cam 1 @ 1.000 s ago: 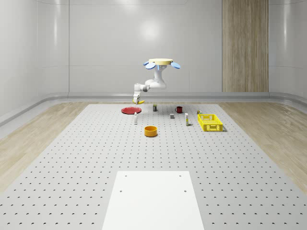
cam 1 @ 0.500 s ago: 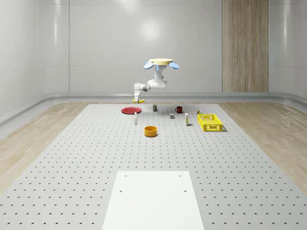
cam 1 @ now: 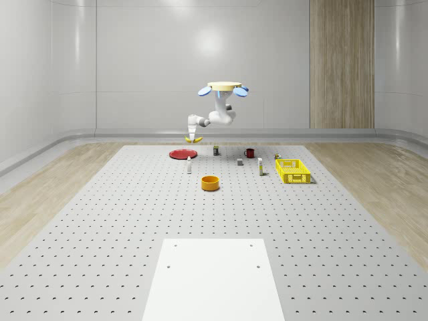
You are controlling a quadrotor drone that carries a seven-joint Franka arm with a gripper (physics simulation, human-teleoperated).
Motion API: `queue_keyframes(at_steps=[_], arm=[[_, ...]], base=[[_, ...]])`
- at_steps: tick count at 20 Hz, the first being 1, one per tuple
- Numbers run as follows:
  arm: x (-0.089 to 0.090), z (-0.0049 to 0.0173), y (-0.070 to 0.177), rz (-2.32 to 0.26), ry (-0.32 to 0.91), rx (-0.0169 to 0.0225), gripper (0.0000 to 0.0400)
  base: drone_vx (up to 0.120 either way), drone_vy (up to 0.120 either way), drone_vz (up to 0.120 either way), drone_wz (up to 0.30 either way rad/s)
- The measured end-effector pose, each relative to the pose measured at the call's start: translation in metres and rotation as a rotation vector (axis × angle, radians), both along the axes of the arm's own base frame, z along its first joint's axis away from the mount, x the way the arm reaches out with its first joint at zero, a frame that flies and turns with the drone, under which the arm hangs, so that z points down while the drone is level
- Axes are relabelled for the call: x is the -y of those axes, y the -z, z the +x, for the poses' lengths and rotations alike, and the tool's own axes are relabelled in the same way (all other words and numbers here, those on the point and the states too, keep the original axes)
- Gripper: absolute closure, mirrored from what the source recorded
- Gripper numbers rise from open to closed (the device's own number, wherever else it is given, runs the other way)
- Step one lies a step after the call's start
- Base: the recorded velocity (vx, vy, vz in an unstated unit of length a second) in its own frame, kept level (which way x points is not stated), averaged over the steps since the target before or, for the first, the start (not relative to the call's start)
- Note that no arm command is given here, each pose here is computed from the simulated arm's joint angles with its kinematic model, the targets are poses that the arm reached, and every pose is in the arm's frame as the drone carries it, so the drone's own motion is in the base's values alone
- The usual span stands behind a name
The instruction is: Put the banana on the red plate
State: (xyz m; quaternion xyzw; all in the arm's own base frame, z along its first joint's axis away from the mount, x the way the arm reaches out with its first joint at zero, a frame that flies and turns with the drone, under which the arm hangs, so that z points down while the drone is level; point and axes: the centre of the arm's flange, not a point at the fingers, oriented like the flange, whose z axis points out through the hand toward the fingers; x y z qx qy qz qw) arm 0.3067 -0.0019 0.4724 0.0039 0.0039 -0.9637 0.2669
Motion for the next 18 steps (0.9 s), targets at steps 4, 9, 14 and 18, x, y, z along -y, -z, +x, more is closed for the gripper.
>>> queue_keyframes(at_steps=[4, 9, 14, 18], arm=[[0.0000, 0.0000, 0.0000, 0.001, 0.117, 0.0000, 0.0198], [0.0000, -0.0001, 0.0000, 0.002, 0.201, 0.0002, 0.0198], [-0.0001, -0.0001, 0.0000, 0.003, 0.232, 0.0004, 0.0198], [-0.0001, -0.0001, -0.0001, 0.003, 0.243, 0.0005, 0.0198]], base=[[0.000, 0.000, 0.000, -0.225], [0.064, 0.000, 0.000, 0.000], [0.120, 0.000, 0.000, 0.000], [0.120, -0.020, 0.000, 0.000]])
